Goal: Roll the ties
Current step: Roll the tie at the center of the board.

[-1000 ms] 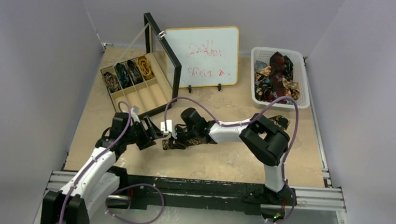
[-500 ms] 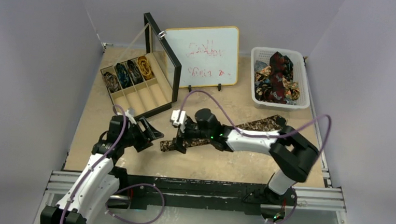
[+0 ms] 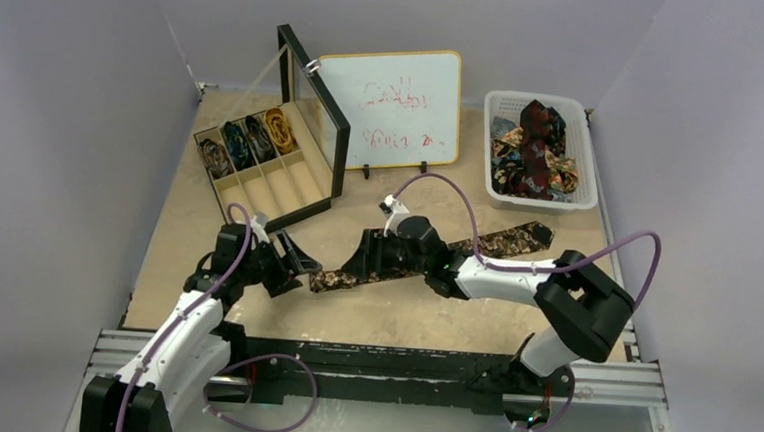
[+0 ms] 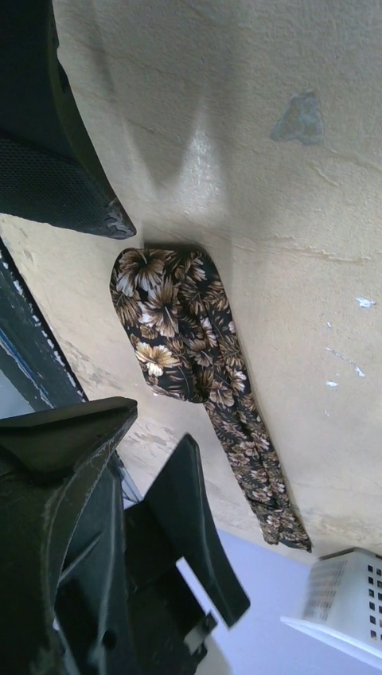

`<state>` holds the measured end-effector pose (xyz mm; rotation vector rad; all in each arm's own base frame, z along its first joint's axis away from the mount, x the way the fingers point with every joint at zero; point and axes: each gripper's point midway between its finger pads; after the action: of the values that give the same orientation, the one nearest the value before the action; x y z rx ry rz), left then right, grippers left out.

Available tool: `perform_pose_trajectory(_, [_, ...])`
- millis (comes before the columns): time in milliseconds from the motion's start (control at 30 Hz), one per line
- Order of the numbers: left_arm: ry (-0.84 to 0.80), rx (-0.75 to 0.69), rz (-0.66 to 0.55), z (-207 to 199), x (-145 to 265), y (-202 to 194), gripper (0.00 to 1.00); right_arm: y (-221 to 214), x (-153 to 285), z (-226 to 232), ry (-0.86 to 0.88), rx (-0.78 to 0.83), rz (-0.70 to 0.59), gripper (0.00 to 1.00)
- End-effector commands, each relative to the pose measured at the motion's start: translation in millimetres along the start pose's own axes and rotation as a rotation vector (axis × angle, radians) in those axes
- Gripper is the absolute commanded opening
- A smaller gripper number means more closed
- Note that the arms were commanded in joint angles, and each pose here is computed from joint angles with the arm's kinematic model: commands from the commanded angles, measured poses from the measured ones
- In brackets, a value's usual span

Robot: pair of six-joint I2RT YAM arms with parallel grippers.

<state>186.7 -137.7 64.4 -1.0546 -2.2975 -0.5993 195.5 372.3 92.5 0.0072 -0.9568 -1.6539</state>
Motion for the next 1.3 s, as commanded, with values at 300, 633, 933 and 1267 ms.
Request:
perform_pose_trajectory(300, [-0.055, -0.04, 0.008, -6.9, -1.9, 0.8, 0.7, -23.9, -19.3, -6.6, -0.031, -0.217, 0.107, 0.6])
perform_pose_trajectory(633, [-0.059, -0.038, 0.022, -6.2, -3.8, -1.0, 0.7, -17.2, -30.9, 3.2, 0.019, -0.196, 0.122, 0.29])
perform_pose_trajectory(933, [-0.062, -0.027, 0.031, -4.4, -5.1, -3.5, 0.69, -19.2, -35.2, -12.5, -0.015, -0.214, 0.136, 0.19])
perform_pose_trajectory(1267, [-0.079, 0.003, 0.047, -1.9, -5.9, -10.4, 0.69, -28.0, -34.9, -27.1, -0.005, -0.216, 0.164, 0.21])
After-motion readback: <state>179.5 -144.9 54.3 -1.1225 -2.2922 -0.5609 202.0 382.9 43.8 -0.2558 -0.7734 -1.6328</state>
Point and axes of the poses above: each gripper's point midway between its finger pads, its own x axis back along the fingers, its own z axis along the line the jaws close on, y = z × x, and after that the axes turned 2 degrees about x, right-handed
